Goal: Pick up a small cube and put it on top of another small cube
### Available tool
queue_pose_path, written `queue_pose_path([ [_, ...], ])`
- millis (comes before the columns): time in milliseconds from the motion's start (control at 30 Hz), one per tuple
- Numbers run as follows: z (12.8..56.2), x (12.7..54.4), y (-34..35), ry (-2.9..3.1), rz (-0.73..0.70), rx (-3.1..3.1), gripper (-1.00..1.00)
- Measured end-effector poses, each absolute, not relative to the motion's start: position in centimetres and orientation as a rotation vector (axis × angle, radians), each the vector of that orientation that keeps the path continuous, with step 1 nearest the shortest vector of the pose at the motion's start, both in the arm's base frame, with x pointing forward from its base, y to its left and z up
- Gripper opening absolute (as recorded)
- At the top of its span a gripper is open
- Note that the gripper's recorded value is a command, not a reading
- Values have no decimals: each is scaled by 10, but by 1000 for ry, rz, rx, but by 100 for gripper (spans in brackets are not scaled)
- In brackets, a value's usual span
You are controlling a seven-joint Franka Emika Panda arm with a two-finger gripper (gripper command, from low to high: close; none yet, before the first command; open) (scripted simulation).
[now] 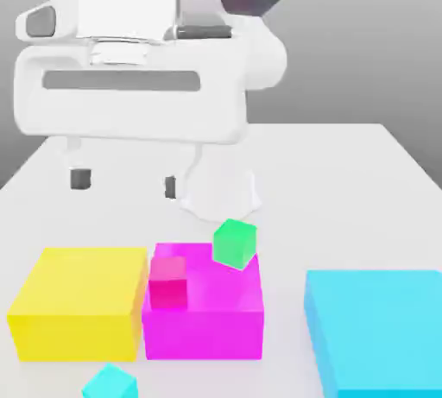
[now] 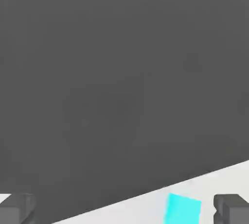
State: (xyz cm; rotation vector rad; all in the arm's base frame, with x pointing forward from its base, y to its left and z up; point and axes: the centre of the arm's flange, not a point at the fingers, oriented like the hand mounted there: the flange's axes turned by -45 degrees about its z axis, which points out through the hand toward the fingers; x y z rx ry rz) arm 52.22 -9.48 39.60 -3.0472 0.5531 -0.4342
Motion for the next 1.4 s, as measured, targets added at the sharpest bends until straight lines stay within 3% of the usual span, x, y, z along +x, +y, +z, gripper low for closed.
queue_pose_path([
  [333, 213, 512, -137, 809, -42, -3033, 0],
  [500, 138, 508, -141, 835, -1, -3029, 0],
  [533, 131, 508, -141, 836, 0, -3029, -100],
  [767, 132, 508, -141, 836, -1, -3028, -100],
  [1000, 215, 499, -133, 789, -1, -3039, -100],
  [1400, 320, 429, -85, 530, -1, -3091, -100],
])
